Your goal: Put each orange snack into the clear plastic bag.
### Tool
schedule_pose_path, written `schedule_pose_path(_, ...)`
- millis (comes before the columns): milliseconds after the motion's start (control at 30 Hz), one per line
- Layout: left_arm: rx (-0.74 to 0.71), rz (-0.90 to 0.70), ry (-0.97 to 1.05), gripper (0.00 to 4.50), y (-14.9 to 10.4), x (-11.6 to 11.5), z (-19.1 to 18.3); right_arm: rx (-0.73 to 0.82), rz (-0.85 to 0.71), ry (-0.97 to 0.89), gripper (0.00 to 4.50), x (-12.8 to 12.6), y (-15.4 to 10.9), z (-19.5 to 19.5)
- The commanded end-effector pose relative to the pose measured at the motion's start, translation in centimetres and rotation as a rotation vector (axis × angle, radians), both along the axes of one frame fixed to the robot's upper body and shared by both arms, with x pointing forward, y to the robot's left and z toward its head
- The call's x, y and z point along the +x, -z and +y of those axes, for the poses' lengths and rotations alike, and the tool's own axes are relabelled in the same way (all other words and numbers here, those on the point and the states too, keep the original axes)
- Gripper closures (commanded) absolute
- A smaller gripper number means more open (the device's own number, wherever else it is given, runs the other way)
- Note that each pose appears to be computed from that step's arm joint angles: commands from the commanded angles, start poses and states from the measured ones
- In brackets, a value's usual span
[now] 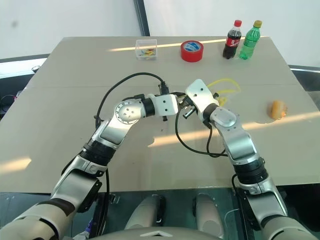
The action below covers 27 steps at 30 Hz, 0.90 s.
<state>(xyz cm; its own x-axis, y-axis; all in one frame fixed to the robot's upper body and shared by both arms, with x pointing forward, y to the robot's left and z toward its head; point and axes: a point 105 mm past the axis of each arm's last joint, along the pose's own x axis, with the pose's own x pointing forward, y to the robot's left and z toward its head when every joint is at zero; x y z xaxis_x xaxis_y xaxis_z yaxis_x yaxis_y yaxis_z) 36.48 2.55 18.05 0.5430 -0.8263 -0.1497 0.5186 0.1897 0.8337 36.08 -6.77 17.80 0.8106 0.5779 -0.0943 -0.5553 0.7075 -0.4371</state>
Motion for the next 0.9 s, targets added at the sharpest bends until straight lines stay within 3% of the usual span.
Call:
schedule_pose_path(33,-0.079,-0.063,-0.009,3.83,-2.50,-0.10,-0.13,-0.026,-0.062,-0.015,3.65,-0.31,-1.15,0.25)
schedule_pose_path(200,-0.093,-0.066,-0.027,3.83,-2.52,0.10,0.01,-0.062,-0.082,0.021,1.36,0.07,-0.94,-0.19)
schedule_pose_path(833,-0.132,-0.010,-0.020,3.83,-2.42,0.01,0.13,-0.086,-0.099,0.006,1.32,-0.02,-0.86,-0.02)
schedule_pose_path(900,-0.137,-0.014,-0.011,2.79,-2.56,-0.14,0.05,-0.082,-0.098,0.007,1.32,0.00,-0.87,-0.01)
